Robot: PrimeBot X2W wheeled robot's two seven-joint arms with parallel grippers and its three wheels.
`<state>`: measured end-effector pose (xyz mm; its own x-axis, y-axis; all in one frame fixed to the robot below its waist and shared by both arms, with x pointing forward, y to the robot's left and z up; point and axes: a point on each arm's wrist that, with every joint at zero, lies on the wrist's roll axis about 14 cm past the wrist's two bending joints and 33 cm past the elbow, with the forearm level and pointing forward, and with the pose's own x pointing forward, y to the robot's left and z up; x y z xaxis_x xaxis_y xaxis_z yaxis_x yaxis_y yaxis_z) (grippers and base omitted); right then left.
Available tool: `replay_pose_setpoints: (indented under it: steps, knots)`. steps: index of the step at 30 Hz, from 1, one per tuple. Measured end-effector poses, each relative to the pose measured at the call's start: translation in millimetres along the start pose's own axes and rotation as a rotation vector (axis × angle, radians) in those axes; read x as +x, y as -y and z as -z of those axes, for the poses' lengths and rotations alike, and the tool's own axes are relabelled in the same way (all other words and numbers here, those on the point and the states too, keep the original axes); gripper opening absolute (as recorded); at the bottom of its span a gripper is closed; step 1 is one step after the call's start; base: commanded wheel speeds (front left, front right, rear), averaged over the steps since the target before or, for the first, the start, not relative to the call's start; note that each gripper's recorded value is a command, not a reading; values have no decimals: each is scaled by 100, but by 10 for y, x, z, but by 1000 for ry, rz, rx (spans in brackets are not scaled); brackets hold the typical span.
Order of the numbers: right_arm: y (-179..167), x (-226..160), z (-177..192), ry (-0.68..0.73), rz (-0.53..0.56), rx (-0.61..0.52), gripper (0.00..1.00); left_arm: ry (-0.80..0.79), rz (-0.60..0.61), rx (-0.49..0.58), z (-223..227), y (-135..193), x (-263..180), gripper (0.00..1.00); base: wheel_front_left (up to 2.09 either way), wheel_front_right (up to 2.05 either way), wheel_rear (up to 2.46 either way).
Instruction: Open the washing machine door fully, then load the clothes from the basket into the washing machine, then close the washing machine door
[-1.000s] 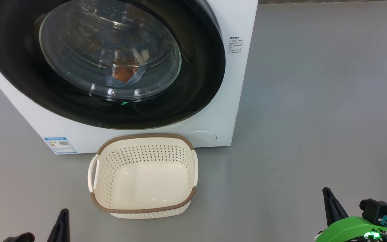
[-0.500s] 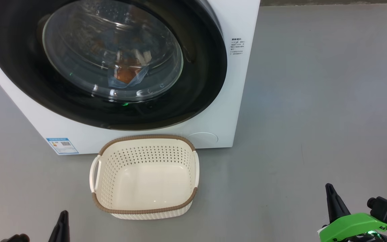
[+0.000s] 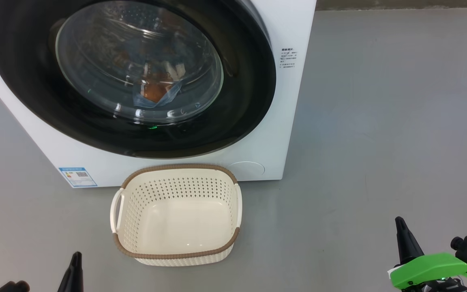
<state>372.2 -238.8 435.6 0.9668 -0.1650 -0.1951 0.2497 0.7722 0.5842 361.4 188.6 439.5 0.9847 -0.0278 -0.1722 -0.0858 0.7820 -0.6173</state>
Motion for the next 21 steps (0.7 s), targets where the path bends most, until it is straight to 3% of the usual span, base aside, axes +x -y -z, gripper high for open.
replay_pose_setpoints:
  steps: [21]
  knots:
    - [-121,21,-81,5,-25,216,0,5,-22,-218,-38,1,2,0,0,0,0]
